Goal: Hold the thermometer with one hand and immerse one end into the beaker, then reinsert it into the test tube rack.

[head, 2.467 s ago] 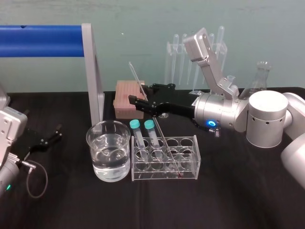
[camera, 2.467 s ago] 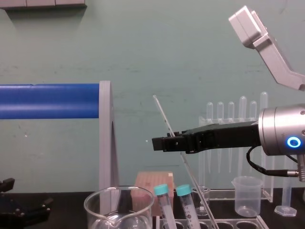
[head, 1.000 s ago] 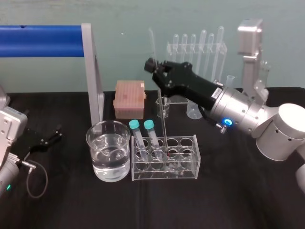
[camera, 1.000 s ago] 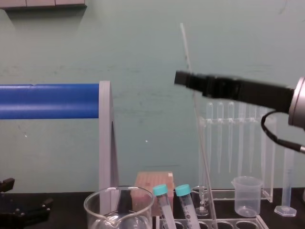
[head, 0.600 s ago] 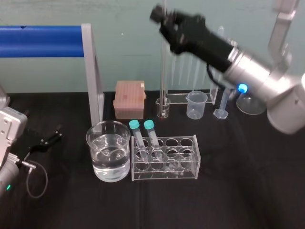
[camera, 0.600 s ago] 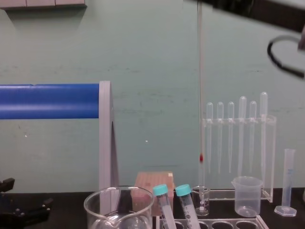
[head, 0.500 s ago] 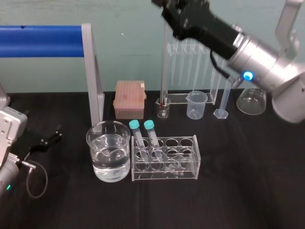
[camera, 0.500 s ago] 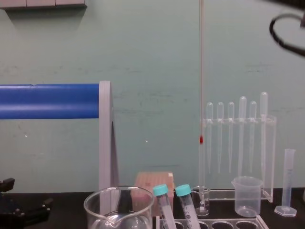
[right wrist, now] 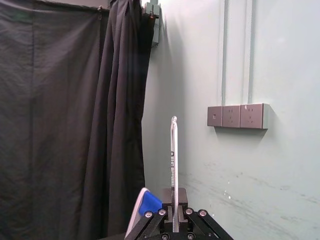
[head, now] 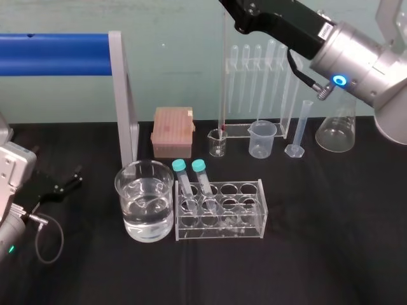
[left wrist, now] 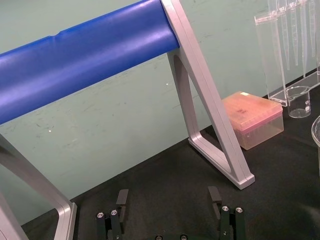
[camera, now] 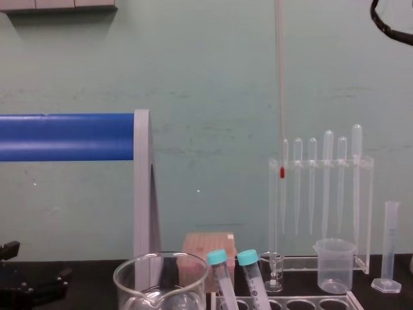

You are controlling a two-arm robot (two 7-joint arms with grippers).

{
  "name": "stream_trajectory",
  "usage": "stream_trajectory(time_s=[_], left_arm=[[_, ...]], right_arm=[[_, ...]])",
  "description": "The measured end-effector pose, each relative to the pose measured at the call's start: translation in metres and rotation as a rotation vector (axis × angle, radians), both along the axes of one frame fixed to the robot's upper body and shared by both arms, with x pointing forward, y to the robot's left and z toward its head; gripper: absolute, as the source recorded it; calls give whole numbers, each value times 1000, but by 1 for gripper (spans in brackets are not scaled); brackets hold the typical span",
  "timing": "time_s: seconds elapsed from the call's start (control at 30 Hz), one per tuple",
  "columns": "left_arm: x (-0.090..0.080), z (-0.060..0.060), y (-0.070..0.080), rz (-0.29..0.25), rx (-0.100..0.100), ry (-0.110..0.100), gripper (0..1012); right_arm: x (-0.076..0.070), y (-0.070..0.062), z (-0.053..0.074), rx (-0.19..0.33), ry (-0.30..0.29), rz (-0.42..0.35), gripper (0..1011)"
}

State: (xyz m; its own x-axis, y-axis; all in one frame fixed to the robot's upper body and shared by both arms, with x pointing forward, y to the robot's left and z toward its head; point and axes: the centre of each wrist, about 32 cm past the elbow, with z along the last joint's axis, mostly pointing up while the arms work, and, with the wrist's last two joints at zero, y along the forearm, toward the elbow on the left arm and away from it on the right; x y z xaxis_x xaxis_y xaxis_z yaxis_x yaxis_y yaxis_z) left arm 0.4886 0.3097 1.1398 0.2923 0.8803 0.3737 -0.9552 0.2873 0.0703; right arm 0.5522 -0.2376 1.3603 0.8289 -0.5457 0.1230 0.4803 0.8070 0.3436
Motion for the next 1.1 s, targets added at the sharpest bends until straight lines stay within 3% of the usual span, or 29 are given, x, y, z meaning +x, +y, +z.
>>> stream_trajectory(time_s=[0.2,0.43,0.5,0.53,0.63,0.67,0.77,0.9,0.97,1.1], left_arm=[[0,0,0,0,0,0,1008],[0,0,0,0,0,0,1008],[0,0,0,0,0,0,1008],[0,0,0,0,0,0,1008],[0,0,0,0,0,0,1008],[0,0,0,0,0,0,1008],[0,0,0,0,0,0,1008],[0,0,0,0,0,0,1008],[0,0,0,0,0,0,1008],[0,0,0,0,0,0,1008]], right_arm=[[15,16,-2,4,8,45,54],[35,63,-11,-8,-7,192,53],[41,83,-19,-24,-6,260,53],[41,83,-19,-24,-6,260,53],[47,100,-37,-48,16,312,53],[47,100,-37,-48,16,312,53],[54,106,-60,-68,49,313,53],[59,107,-79,-74,66,299,53],[63,109,-95,-69,65,289,53],[67,110,-107,-53,46,286,53]])
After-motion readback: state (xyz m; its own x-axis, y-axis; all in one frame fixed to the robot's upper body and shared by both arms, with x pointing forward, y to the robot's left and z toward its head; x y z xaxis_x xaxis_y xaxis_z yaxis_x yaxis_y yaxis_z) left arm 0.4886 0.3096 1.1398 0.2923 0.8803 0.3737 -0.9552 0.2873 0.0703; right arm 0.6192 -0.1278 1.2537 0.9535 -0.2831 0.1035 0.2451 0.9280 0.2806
